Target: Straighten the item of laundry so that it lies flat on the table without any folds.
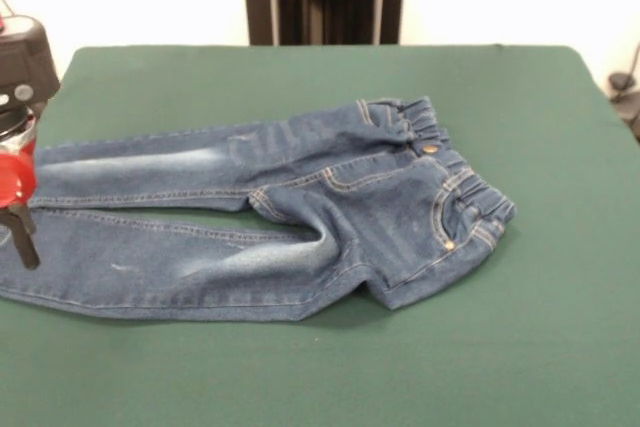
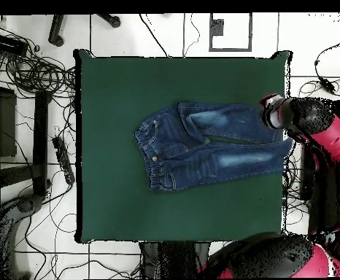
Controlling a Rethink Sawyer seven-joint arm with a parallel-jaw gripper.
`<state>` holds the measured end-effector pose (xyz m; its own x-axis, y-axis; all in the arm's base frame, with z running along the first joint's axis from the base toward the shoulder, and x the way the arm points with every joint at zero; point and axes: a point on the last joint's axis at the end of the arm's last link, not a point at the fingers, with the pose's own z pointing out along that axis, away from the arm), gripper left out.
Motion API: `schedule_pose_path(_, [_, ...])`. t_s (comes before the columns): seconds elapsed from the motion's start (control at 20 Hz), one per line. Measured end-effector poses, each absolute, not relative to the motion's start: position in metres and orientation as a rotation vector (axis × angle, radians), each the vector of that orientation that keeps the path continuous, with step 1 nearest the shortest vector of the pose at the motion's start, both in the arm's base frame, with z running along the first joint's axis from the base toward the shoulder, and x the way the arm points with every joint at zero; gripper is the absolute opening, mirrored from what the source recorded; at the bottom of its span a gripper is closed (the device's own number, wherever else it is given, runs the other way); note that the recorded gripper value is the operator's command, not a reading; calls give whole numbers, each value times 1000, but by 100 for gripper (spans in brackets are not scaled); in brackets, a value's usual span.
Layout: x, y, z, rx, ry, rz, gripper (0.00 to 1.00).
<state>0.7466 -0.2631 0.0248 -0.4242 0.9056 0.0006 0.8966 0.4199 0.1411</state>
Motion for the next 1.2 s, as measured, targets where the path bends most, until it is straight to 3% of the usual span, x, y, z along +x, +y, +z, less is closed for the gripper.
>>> schedule_pose_path(0.6, [738,-211,-12,1630,2808,115,100])
schedule_pose_path(0.9, [733,-202,-45,1604,2856,38,100])
schedule_pose_path(1.2, [740,-207,-44,1578,2873,-27,100])
